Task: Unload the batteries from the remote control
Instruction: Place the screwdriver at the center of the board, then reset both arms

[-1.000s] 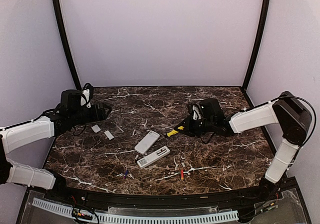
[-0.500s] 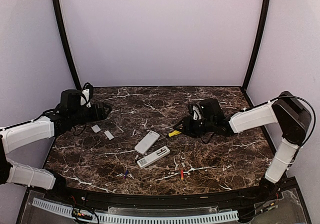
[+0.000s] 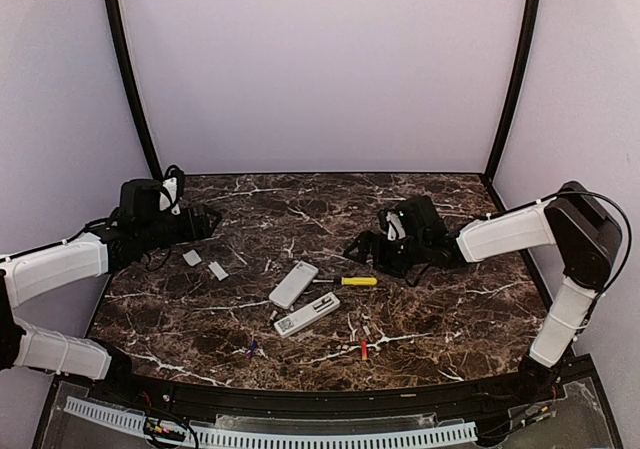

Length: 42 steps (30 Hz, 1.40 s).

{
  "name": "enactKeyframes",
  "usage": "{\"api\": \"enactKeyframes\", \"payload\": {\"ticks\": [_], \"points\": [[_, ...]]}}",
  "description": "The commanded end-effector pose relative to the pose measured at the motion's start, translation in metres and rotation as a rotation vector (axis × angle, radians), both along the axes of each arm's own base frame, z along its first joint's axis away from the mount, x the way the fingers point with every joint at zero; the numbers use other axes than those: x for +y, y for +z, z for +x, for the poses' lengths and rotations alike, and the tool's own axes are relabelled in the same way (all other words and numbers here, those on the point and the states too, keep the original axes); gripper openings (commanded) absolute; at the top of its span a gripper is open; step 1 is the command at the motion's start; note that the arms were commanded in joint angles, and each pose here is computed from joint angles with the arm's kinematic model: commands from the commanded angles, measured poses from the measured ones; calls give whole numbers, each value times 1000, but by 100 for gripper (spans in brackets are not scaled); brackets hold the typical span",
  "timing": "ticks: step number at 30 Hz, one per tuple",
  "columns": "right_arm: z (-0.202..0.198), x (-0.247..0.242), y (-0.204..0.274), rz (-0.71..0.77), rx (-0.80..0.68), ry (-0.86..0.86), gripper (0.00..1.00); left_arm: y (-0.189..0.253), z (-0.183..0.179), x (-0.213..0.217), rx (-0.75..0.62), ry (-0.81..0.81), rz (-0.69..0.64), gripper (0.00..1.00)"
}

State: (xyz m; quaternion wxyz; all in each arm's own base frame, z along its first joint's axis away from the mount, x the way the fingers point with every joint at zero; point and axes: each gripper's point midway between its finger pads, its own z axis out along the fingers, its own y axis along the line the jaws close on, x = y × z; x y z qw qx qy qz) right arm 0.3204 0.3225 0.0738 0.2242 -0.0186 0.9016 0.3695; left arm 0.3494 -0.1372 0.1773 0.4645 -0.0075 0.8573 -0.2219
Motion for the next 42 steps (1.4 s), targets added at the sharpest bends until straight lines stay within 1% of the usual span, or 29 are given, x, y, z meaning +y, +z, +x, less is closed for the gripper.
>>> {"api": "enactKeyframes", "payload": {"ticks": [1, 8, 10, 14, 16, 20, 22, 25, 27, 30, 31, 32, 33, 34, 35, 36, 37, 38, 39, 42], "points": [[11, -11, 4, -80, -34, -33, 99, -9, 0, 4, 18, 7, -1, 81], [21, -26, 8, -188, -79, -74, 99, -13, 4, 5, 26, 4, 11, 82], [26, -33, 11, -230, -99, -87, 99, -15, 8, 2, 32, -23, 22, 82], [45, -44, 20, -268, -157, -105, 99, -18, 20, 1, 33, -57, 52, 82], [60, -56, 30, -290, -205, -134, 99, -16, 30, 10, 19, -43, 42, 83], [91, -95, 56, -329, -297, -204, 99, -1, 50, 51, -32, 26, -32, 82], [104, -121, 72, -338, -347, -249, 99, 6, 59, 95, -56, 131, -49, 82], [120, -177, 96, -350, -427, -361, 99, 13, 62, 135, -109, 225, -72, 82], [122, -210, 111, -342, -482, -419, 99, 14, 59, 159, -146, 292, -71, 83], [118, -260, 127, -339, -547, -517, 99, 7, 51, 190, -171, 415, -13, 85], [115, -273, 131, -345, -569, -544, 99, 10, 50, 194, -195, 432, 0, 86], [112, -287, 133, -354, -588, -575, 98, 2, 45, 200, -189, 459, 20, 86], [108, -299, 134, -362, -604, -601, 99, 7, 44, 202, -219, 468, 27, 87], [104, -309, 135, -371, -622, -624, 99, -2, 39, 205, -212, 487, 43, 88], [100, -317, 135, -388, -645, -646, 99, 4, 38, 207, -249, 496, 50, 89], [95, -324, 134, -410, -668, -663, 99, -5, 33, 211, -243, 521, 65, 90], [90, -329, 135, -433, -692, -682, 99, 0, 31, 213, -278, 532, 71, 90], [86, -333, 133, -454, -711, -698, 99, -7, 26, 214, -276, 542, 89, 91], [81, -336, 137, -464, -750, -715, 99, -3, 26, 214, -303, 539, 97, 91], [66, -342, 123, -508, -800, -730, 99, -13, 22, 209, -297, 501, 130, 91]]}}
